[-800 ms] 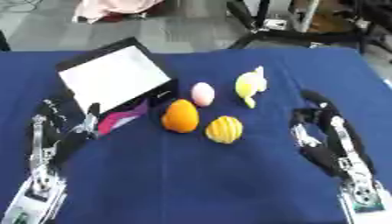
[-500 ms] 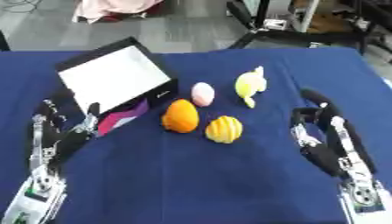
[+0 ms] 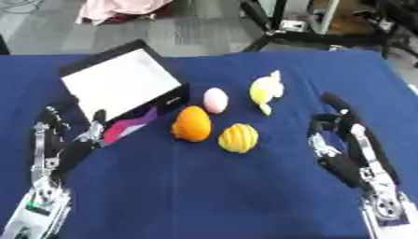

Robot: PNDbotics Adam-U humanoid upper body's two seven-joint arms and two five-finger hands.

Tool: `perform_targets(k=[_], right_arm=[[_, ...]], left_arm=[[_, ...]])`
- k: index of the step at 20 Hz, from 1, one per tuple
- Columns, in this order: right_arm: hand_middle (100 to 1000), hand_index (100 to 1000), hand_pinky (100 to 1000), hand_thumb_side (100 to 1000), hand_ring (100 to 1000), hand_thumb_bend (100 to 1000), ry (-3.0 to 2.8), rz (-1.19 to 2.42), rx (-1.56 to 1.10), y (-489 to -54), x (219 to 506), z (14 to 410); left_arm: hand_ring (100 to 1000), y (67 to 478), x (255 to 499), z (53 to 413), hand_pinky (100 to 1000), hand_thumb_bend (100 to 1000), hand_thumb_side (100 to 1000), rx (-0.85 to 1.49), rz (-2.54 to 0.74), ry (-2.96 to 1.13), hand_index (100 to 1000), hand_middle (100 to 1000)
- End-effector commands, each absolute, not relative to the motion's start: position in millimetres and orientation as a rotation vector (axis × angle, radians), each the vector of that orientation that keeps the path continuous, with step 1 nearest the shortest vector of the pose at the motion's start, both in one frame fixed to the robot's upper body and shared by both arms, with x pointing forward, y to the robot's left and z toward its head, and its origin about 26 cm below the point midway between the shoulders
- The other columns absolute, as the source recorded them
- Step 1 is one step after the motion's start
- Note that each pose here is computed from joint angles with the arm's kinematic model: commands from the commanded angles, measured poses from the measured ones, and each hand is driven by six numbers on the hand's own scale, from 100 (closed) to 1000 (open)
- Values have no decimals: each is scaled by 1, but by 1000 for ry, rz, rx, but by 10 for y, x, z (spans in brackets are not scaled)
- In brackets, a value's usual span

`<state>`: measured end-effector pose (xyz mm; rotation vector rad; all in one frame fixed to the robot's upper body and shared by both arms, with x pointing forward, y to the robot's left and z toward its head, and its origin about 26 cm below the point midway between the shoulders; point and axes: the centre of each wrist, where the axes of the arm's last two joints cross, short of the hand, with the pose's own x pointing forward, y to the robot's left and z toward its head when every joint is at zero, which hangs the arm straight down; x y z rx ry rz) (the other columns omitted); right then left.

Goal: Pick up objects on the table and place them in the box.

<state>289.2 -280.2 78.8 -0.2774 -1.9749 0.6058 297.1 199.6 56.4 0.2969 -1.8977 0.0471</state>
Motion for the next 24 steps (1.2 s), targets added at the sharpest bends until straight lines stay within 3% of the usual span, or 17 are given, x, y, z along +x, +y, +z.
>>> perform_targets(k=[1, 6, 10, 16, 24], right_arm=[[1000, 965, 775, 449, 836, 100, -1968, 798, -324, -2872, 3031, 981], [1000, 983, 793, 471, 876, 100, -1869, 965, -337, -3019, 3329, 1171], [1000, 987, 809, 563, 895, 100, -1755, 1038, -359, -3142, 3564, 1326], [1000, 1000, 880, 634, 950, 100, -1584, 1129, -388, -3003, 3919, 1420], [1000, 1000, 893, 668, 954, 100, -1456, 1112, -488, -2587, 4405, 1588]], left_arm=[[886, 2023, 2971, 600, 740, 456, 143, 298, 29, -1911, 744, 689], [887, 2010, 2956, 578, 740, 456, 144, 286, 15, -1905, 744, 688], [887, 1990, 2944, 562, 740, 455, 148, 272, 6, -1897, 745, 688], [888, 1974, 2939, 555, 740, 456, 149, 259, -1, -1891, 746, 688], [888, 1954, 2963, 604, 741, 452, 149, 251, 6, -1905, 747, 688]])
